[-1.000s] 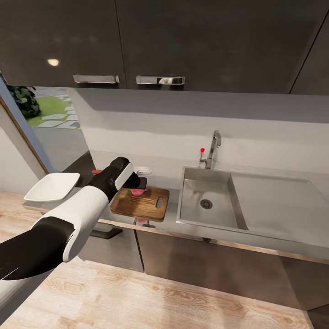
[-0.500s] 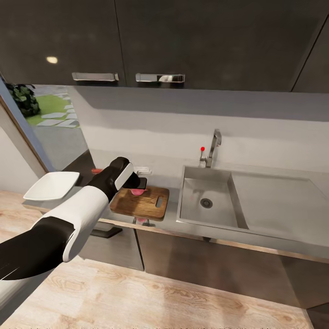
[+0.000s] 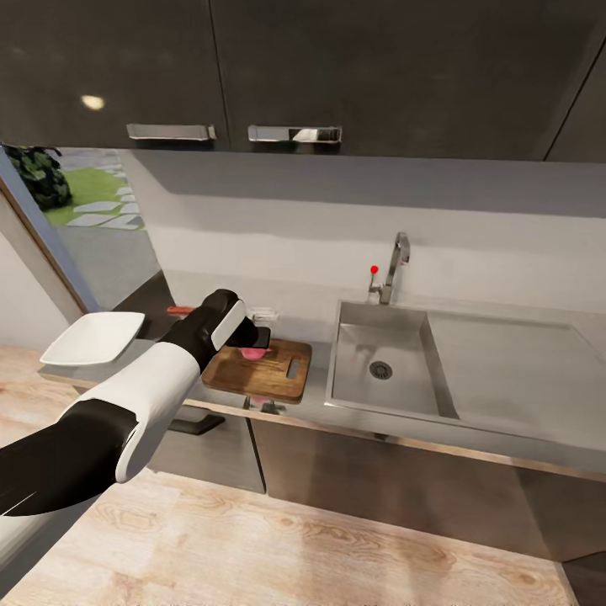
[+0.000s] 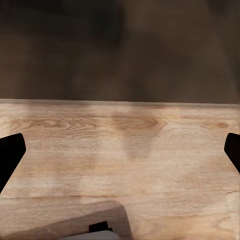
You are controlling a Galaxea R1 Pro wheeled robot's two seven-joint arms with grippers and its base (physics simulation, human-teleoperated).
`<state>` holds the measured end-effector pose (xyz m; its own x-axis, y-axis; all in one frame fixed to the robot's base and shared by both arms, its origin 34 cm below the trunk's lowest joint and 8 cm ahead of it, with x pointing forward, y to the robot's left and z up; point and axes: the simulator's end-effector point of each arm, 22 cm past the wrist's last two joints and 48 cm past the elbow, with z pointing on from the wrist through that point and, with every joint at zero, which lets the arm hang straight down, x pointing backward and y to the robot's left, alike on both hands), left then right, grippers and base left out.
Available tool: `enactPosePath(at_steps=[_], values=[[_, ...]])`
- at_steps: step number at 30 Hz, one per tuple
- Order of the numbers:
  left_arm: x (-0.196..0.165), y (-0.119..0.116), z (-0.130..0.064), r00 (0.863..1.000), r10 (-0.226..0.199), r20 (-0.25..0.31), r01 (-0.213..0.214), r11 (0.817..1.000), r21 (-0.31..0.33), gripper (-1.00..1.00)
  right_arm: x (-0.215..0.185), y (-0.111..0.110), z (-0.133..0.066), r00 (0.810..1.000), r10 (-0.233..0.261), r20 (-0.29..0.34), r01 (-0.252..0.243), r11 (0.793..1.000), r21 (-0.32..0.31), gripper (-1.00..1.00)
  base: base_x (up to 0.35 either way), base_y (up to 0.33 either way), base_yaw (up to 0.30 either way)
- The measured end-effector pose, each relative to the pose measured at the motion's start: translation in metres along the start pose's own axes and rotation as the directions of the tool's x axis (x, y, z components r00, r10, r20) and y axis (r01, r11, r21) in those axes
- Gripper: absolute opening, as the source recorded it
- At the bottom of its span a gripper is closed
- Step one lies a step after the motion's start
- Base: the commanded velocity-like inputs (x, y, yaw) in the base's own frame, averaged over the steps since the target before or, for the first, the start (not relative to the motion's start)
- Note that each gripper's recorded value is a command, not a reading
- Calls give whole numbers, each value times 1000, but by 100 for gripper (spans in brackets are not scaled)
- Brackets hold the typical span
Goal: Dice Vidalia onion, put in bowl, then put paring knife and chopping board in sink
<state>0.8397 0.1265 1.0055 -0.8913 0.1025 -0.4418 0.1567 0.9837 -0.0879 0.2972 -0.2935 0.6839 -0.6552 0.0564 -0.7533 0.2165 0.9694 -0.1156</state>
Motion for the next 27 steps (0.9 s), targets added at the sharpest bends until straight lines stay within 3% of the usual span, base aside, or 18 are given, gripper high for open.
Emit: enactPosePath(at_steps=[27], values=[[6,3,5,1000,-5,-16,5,1000,-6,-100,1,0,0,1000,0,-1,0,1000,0,100,29,0,0]])
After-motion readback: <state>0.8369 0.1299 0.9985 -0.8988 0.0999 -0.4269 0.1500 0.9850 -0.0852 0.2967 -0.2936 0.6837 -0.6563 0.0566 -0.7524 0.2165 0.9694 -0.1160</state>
